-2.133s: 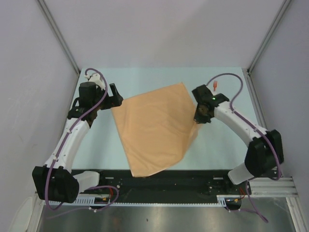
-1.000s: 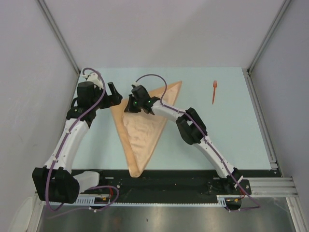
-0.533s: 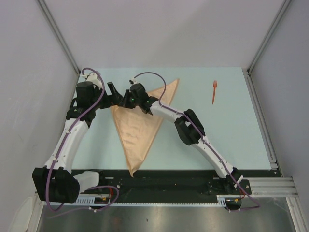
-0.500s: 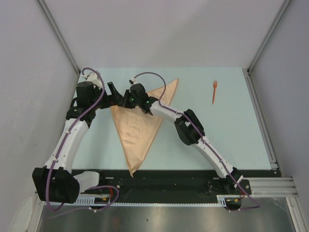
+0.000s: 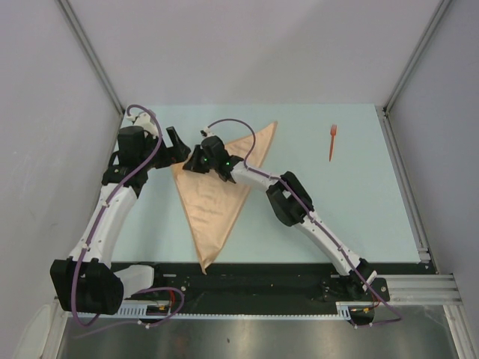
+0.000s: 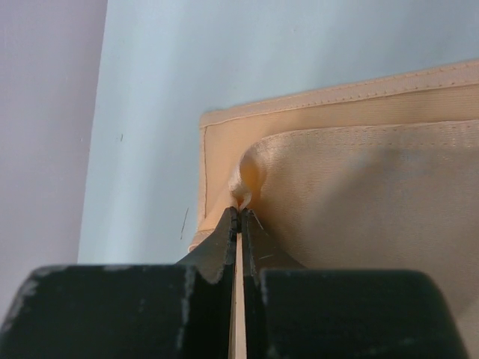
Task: Fold the napkin, place the utensils inside, and roll it up
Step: Fold the napkin
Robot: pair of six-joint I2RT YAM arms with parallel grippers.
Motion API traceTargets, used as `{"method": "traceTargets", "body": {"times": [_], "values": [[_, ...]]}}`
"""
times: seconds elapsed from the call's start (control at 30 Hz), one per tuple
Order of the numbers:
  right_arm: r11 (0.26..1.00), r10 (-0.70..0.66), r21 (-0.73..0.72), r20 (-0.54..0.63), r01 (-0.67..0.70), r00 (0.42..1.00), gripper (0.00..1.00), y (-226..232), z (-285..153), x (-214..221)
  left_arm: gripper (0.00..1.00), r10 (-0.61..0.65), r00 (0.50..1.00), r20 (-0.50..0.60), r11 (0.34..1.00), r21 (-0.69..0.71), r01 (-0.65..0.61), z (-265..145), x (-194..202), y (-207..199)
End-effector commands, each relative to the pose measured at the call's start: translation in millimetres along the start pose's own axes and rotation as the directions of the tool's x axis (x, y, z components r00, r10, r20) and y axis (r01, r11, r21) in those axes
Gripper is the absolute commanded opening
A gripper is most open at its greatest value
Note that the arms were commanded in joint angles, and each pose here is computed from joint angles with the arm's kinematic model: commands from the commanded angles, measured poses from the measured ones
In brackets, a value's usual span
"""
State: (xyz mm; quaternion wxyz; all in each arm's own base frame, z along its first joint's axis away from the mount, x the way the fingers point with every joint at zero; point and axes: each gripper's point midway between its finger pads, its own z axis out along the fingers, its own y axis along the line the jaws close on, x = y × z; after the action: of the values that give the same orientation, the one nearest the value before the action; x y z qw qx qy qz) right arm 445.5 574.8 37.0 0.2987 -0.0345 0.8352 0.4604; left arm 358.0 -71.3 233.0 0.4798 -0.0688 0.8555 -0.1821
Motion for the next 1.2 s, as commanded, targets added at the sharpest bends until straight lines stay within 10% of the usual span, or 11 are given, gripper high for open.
{"method": "traceTargets", "body": {"times": [0.0,0.33,0.53,0.63,1.17], "values": [[0.997,-0.017,-0.072,0.065,0.022,0.998,0.00,29,2,-17,1.00,-0.013,0.999,0.030,1.000,0.025,0.012,-1,-8,-4],[0.996,-0.018,-0.089,0.076,0.024,0.997,0.04,29,5,-17,1.00,-0.017,1.000,0.021,1.000,0.027,0.016,1,-6,-3],[0.977,-0.088,-0.190,0.059,0.098,0.994,0.62,53,0,-14,1.00,-0.022,1.000,0.018,0.999,0.030,0.021,1,-7,-2],[0.968,-0.114,-0.216,0.068,0.126,0.991,0.73,63,-4,-16,1.00,-0.023,1.000,0.020,0.999,0.025,0.022,1,-7,0],[0.944,-0.260,-0.193,0.072,0.269,0.963,0.80,94,-56,-45,1.00,-0.026,0.998,0.049,1.000,-0.001,0.026,-2,-13,9]]}}
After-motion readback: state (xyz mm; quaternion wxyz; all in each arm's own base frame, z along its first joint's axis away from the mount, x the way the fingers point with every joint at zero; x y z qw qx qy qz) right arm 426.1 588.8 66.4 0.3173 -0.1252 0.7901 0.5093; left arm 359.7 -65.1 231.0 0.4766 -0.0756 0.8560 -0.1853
